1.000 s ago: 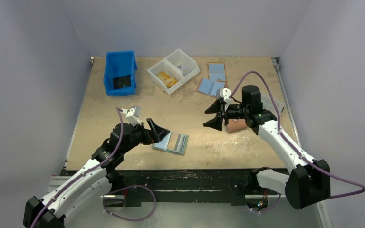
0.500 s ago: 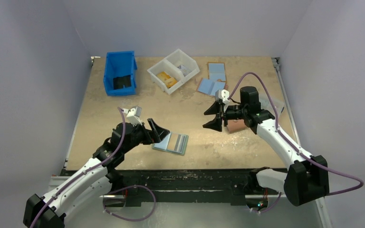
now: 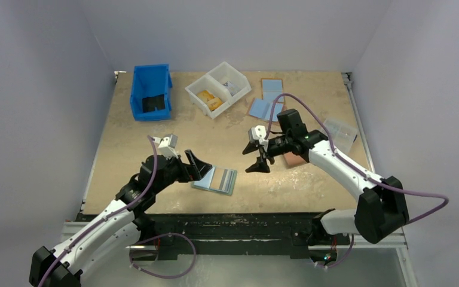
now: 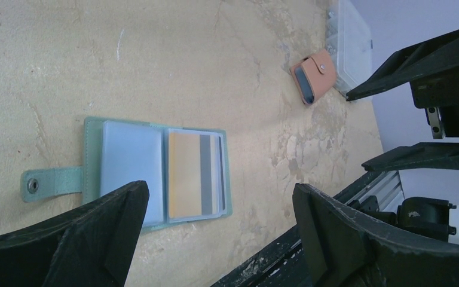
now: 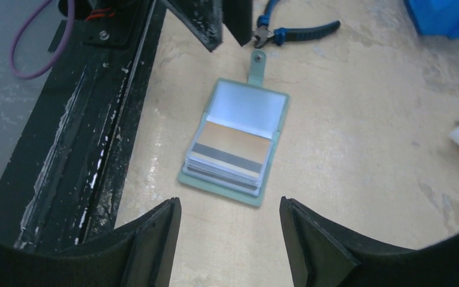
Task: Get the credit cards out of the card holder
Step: Remove the credit card from the card holder.
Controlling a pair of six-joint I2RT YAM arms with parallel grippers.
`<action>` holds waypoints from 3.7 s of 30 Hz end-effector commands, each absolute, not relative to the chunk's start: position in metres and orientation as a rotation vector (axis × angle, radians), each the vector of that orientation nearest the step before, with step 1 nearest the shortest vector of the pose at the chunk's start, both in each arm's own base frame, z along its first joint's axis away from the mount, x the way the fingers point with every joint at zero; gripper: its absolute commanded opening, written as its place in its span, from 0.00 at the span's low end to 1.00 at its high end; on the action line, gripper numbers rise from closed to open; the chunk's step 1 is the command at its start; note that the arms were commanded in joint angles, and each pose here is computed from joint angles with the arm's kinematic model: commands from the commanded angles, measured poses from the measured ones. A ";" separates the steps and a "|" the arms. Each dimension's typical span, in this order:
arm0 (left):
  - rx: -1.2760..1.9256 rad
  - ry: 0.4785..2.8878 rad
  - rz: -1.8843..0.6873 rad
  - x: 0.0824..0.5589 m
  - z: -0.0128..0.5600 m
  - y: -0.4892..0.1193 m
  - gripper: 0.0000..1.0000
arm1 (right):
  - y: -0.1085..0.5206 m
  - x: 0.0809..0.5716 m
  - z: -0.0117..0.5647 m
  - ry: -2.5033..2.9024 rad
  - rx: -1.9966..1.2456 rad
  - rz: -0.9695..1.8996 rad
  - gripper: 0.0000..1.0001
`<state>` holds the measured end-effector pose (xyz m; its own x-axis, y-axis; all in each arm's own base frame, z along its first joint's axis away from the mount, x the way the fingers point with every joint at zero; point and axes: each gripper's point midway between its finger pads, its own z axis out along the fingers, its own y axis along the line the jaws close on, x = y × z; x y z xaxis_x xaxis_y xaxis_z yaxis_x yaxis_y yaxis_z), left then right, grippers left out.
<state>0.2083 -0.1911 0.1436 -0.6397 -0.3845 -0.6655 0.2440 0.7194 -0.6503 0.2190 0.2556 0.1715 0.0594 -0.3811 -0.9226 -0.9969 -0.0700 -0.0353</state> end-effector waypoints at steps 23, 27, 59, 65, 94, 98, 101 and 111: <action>-0.099 2.131 -0.863 0.217 0.129 -0.191 0.99 | 0.332 0.226 0.144 1.360 -1.772 0.817 0.49; -0.082 2.164 -0.866 0.217 0.121 -0.195 0.95 | 0.341 0.214 0.126 1.372 -1.817 0.821 0.37; 0.143 2.359 -0.429 0.210 0.076 -0.227 0.82 | 0.322 0.263 0.097 1.982 -1.224 1.198 0.12; 0.162 2.377 -0.421 0.209 0.068 -0.232 0.82 | 0.317 0.272 0.073 2.104 -1.166 1.131 0.12; 0.222 2.389 -0.491 0.206 0.050 -0.251 0.86 | 0.330 0.257 0.052 2.155 -1.255 1.117 0.11; 0.221 2.402 -0.470 0.206 0.045 -0.248 0.87 | 0.332 0.254 0.054 2.148 -1.259 1.148 0.11; 0.220 2.406 -0.454 0.206 0.042 -0.246 0.87 | 0.333 0.252 0.055 2.146 -1.258 1.166 0.11; 0.221 2.420 -0.409 0.206 0.035 -0.240 0.88 | 0.340 0.244 0.059 2.136 -1.251 1.267 0.11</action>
